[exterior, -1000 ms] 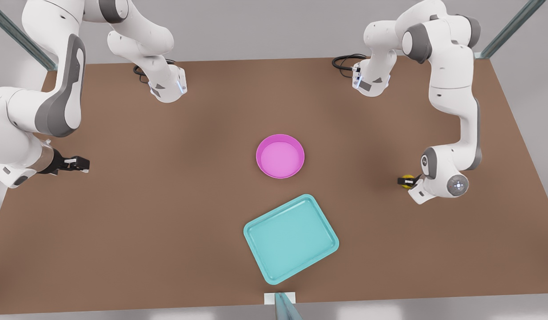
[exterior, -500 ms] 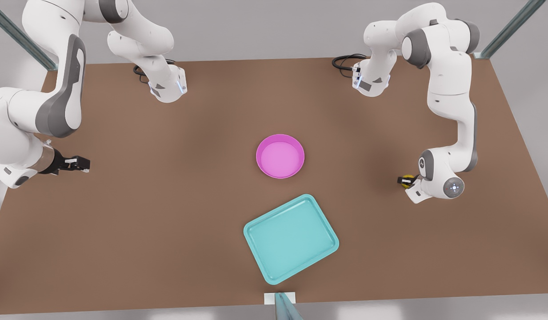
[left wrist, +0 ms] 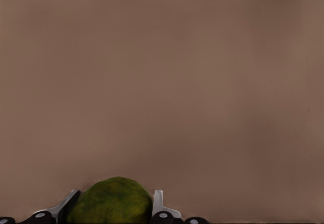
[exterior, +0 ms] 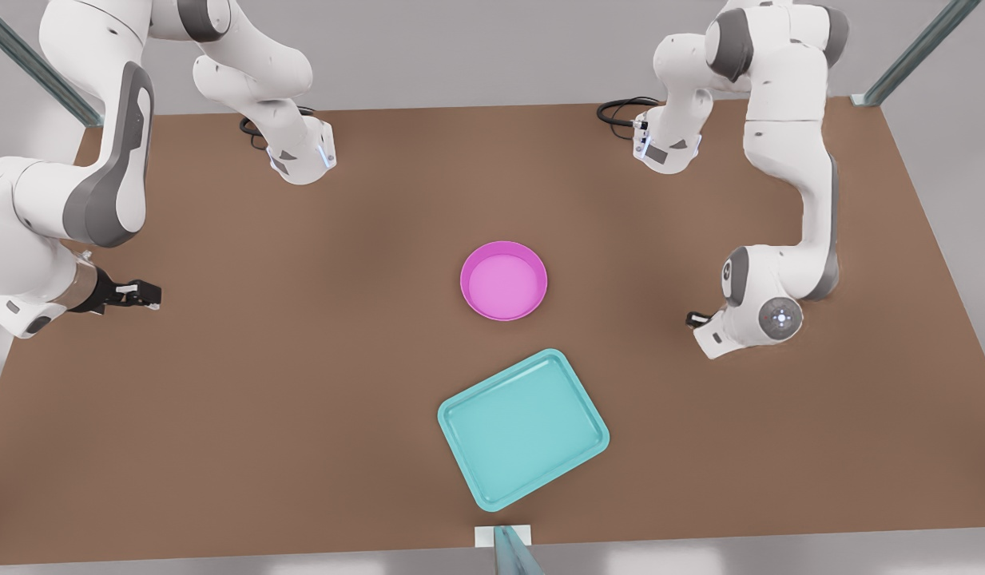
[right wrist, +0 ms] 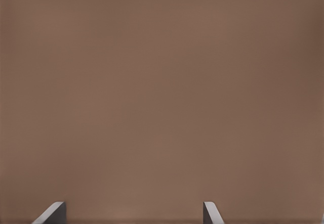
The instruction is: Place the orange on the plate with the left arm and the plate on the tray with the right arm
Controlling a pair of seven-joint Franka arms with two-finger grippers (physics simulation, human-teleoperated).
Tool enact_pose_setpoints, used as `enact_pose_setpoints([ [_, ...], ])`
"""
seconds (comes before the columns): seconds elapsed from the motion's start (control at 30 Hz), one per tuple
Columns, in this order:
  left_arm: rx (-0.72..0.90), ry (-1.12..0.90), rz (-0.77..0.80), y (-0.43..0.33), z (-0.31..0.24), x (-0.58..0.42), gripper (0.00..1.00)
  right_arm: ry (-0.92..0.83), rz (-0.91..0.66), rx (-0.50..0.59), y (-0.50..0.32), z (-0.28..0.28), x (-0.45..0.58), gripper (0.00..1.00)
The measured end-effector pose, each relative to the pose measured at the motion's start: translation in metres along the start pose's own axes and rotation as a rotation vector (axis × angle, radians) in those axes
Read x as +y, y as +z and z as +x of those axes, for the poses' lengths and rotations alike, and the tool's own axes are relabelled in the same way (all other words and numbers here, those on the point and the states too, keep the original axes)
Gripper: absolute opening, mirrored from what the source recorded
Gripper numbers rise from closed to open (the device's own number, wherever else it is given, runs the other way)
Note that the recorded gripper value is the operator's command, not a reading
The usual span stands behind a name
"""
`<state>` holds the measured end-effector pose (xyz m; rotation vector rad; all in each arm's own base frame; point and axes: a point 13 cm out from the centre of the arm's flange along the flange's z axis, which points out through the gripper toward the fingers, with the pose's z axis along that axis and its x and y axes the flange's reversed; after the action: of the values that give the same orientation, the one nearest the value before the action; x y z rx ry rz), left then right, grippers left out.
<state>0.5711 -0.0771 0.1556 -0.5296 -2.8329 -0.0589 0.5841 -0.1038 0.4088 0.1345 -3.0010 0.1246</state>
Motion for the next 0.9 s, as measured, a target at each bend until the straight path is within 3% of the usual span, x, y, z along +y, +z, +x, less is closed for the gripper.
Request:
enact_pose_setpoints([
  [0.13, 0.031, 0.223, -0.048, -0.055, 0.005, -0.22, 0.6, -0.001, 0.0, 0.001, 0.001, 0.0, 0.0, 1.0],
  [0.33, 0.144, 0.345, -0.073, -0.008, 0.056, -0.451, 0.61, -0.001, 0.0, 0.003, 0.002, -0.001, 0.0, 1.0],
  [0.47, 0.183, 0.268, -0.093, 0.02, 0.075, -0.478, 0.61, -0.003, 0.0, 0.003, 0.002, -0.001, 0.001, 1.0],
  [0.9, 0.102, -0.062, -0.065, 0.031, 0.026, -0.451, 0.63, -0.002, 0.0, 0.008, 0.005, -0.002, 0.0, 1.0],
])
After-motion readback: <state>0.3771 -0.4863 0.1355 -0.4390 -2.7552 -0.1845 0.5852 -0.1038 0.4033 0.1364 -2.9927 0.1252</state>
